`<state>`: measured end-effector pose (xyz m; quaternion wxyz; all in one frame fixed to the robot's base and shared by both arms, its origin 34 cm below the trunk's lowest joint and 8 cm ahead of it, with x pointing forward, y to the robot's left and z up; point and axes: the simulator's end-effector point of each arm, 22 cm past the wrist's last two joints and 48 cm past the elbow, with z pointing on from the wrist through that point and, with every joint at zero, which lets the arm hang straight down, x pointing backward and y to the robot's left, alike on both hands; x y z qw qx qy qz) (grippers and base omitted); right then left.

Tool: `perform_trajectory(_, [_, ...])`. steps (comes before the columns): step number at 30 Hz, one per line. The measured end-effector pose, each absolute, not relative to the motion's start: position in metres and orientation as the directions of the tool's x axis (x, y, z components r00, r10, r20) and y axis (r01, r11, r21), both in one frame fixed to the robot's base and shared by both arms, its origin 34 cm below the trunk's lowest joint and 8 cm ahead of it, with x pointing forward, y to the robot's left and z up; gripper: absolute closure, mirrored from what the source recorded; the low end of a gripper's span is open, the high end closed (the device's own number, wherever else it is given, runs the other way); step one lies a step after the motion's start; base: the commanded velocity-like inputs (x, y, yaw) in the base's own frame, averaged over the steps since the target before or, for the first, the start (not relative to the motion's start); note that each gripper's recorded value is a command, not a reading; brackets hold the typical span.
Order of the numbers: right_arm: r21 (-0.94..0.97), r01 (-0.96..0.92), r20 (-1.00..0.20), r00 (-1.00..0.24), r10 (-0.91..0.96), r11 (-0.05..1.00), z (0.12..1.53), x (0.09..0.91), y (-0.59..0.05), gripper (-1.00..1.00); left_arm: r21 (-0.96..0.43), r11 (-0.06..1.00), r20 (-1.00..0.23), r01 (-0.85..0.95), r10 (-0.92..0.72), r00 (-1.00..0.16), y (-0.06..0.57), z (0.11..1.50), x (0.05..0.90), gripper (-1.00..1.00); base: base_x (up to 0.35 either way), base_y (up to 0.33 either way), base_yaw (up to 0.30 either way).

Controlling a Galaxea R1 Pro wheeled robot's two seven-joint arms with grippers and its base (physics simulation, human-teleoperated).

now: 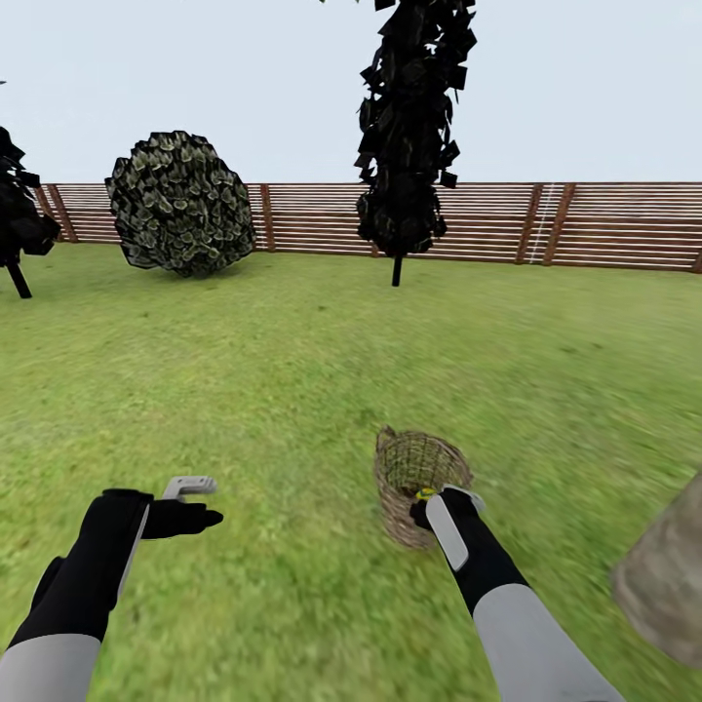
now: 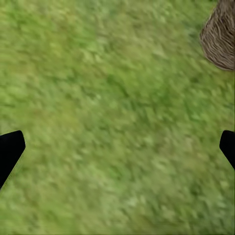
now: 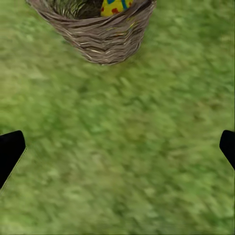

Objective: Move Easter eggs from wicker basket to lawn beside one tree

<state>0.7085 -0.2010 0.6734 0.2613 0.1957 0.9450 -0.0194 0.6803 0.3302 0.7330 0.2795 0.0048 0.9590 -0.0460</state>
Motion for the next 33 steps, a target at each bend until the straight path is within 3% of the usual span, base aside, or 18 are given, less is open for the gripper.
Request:
perform_trajectory(21, [0.068, 0.383, -0.505, -0.783, 0.363, 0.921, 0.6733, 0.709, -0.2013, -1.0, -0.086, 0.996, -0.538, 0.036, -0.016, -0.843, 0.3296, 0.7335, 0.6805, -1.0, 0.312, 0.004, 0.0])
perform_trajectory(33, [0.071, 0.384, -0.497, -0.787, 0.367, 0.921, 0.6721, 0.7077, -0.2012, -1.0, -0.086, 0.996, -0.538, 0.036, -0.016, -0.843, 0.3297, 0.7334, 0.6804, -1.0, 0.306, 0.125, 0.0])
